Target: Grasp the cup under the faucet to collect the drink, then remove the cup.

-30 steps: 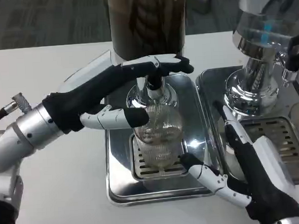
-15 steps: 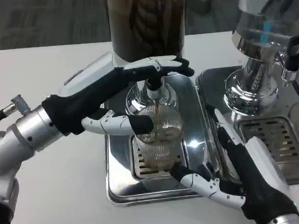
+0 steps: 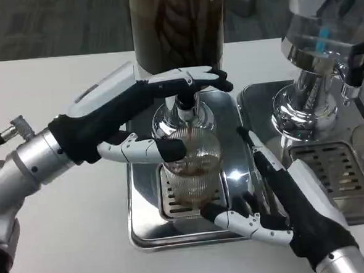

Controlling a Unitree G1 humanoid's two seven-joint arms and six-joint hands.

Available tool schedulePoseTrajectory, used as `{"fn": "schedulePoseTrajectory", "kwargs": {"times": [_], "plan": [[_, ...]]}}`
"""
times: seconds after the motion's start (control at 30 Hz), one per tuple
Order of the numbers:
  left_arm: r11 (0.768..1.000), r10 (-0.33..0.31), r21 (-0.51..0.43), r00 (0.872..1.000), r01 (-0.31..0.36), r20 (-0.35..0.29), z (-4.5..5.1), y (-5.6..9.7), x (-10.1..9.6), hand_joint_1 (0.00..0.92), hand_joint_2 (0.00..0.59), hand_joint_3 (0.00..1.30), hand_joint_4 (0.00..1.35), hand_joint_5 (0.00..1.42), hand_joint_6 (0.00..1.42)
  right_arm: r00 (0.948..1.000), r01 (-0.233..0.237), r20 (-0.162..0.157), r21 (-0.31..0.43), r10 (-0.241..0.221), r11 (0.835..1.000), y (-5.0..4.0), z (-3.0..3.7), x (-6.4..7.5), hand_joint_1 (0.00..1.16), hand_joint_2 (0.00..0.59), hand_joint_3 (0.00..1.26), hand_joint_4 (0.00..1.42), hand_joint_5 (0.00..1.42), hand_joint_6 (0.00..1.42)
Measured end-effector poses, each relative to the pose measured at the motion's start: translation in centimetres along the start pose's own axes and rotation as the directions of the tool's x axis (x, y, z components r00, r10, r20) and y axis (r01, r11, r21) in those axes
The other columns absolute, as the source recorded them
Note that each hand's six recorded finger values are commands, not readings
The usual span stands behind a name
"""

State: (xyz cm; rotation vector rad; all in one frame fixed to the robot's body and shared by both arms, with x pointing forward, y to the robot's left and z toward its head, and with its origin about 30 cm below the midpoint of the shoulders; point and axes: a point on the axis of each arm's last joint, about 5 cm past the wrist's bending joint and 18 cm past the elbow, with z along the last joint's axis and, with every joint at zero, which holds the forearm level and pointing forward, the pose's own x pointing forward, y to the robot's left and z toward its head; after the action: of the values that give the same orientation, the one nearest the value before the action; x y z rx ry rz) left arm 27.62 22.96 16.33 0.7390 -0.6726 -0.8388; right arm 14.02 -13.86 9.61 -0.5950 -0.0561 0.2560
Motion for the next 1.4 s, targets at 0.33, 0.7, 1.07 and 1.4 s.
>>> {"fn": "schedulePoseTrajectory", "kwargs": {"times": [0.33, 0.7, 1.07, 1.4], "plan": [[1.000, 0.006, 0.001, 1.000, -0.006, 0.000, 0.01, 0.0, 0.0, 0.000, 0.103, 0.29, 0.16, 0.17, 0.24, 0.9998, -0.006, -0.020, -0.058, 0.005, 0.998, -0.11, 0.15, 0.6, 0.43, 0.000, 0.00, 0.00, 0.00, 0.05], [1.000, 0.012, 0.001, 1.000, -0.012, 0.001, 0.02, -0.1, 0.0, 0.000, 0.097, 0.30, 0.17, 0.17, 0.24, 0.9987, 0.019, -0.045, -0.095, -0.023, 0.995, 0.15, 0.08, 1.0, 0.38, 0.000, 0.00, 0.00, 0.00, 0.06], [1.000, 0.015, 0.005, 1.000, -0.015, 0.001, 0.03, 0.0, 0.0, 0.000, 0.093, 0.31, 0.18, 0.18, 0.24, 0.9988, 0.018, -0.043, -0.095, -0.022, 0.995, 0.38, -0.01, 2.0, 0.29, 0.000, 0.00, 0.00, 0.00, 0.06], [1.000, 0.011, 0.023, 1.000, -0.011, 0.001, 0.12, 0.0, -0.1, 0.000, 0.092, 0.31, 0.18, 0.18, 0.24, 0.9990, 0.012, -0.042, -0.093, -0.016, 0.996, 0.52, -0.07, 2.6, 0.24, 0.000, 0.00, 0.00, 0.00, 0.06]]}}
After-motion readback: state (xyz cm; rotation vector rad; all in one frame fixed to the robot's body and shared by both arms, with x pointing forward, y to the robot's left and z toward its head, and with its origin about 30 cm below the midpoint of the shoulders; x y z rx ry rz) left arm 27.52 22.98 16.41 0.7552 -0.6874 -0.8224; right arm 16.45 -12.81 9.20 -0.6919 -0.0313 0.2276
